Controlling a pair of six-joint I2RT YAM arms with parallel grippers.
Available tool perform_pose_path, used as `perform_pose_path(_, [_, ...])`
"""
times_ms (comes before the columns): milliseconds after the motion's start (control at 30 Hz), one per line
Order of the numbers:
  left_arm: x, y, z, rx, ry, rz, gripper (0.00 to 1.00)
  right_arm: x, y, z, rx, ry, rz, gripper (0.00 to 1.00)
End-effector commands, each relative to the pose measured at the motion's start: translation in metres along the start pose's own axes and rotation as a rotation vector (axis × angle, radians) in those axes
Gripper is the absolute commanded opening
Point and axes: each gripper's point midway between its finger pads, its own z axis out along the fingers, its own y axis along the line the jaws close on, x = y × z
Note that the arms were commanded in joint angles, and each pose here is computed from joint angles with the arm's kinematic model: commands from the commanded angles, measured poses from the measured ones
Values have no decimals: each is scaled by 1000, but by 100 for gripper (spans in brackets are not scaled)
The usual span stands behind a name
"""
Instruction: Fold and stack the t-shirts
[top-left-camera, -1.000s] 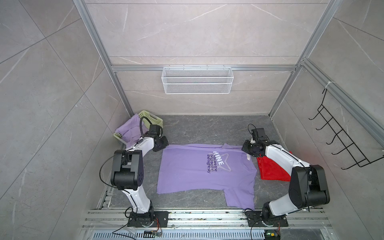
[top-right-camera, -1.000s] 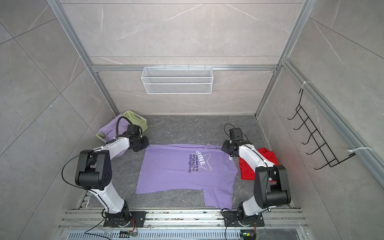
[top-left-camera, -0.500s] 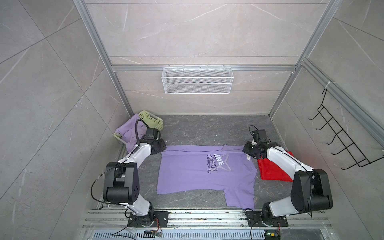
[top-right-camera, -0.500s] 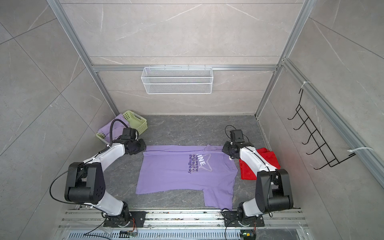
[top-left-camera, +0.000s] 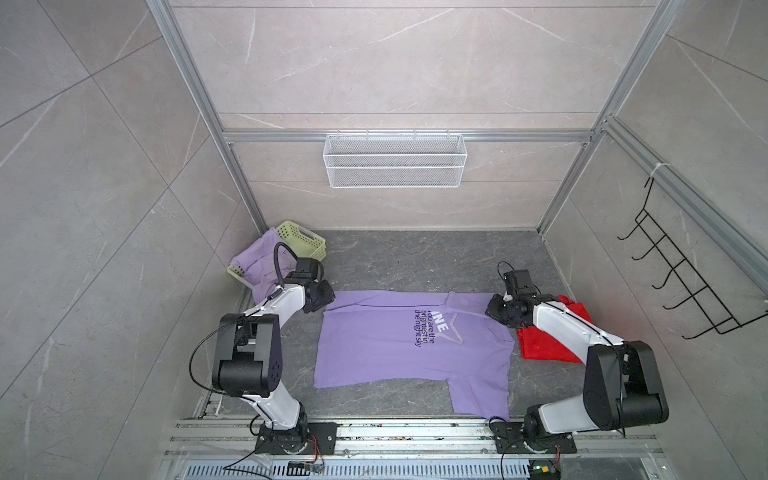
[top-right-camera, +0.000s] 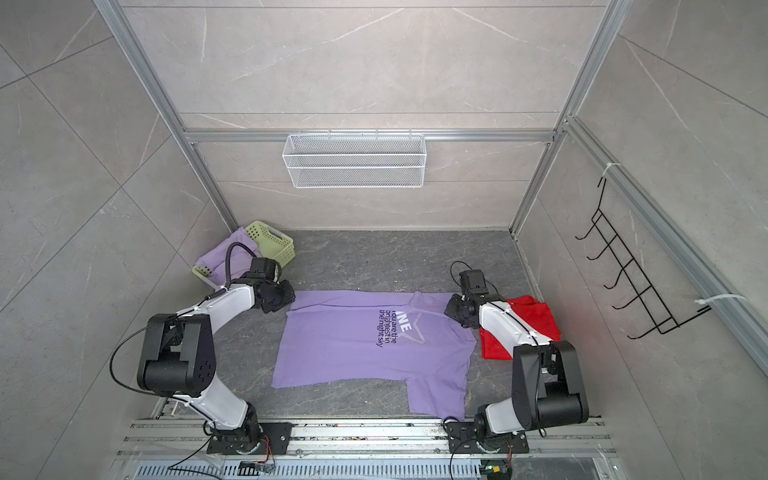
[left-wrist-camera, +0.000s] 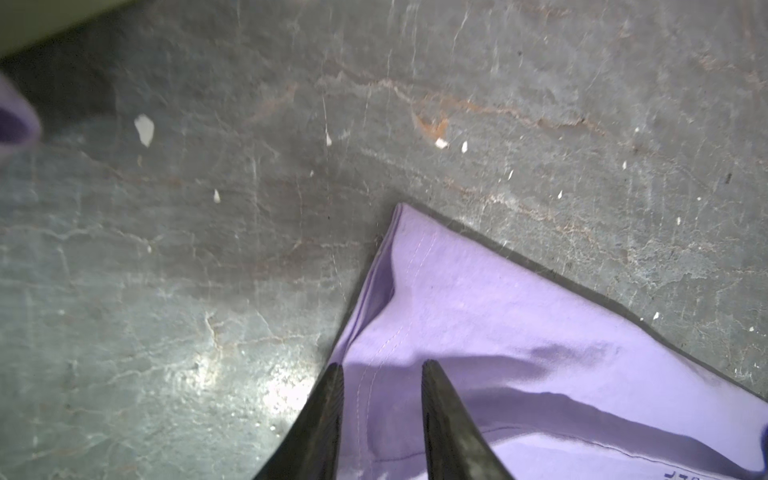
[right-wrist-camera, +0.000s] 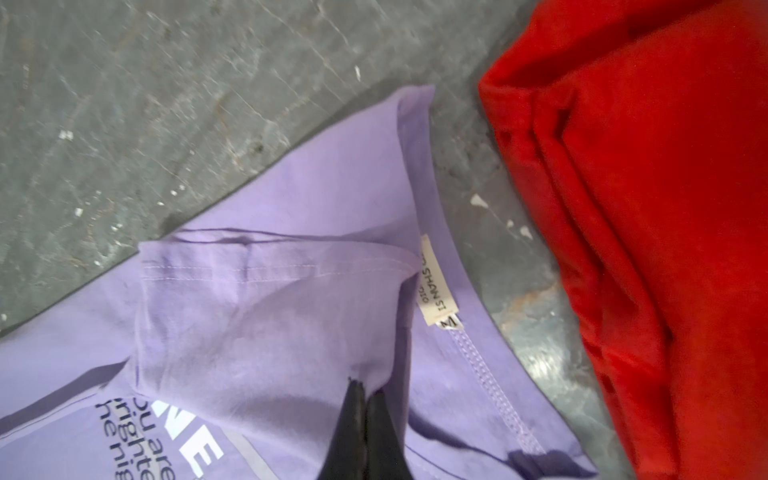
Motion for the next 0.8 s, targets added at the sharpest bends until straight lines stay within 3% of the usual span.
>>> perform_pose_path(0, [13, -12, -4, 23, 39, -19, 35, 5, -8, 0, 21, -10, 28, 5])
perform_pose_path(333, [37, 24, 11, -139, 87, -17, 29, 18, -25, 10, 110, 41, 57, 43])
perform_pose_path(533, [35, 31, 7, -185, 81, 11, 20, 8, -24, 2, 124, 16, 60, 44])
perform_pose_path(767, [16, 18, -9, -152, 23, 33, 23, -17, -1, -17, 39, -62, 76, 47])
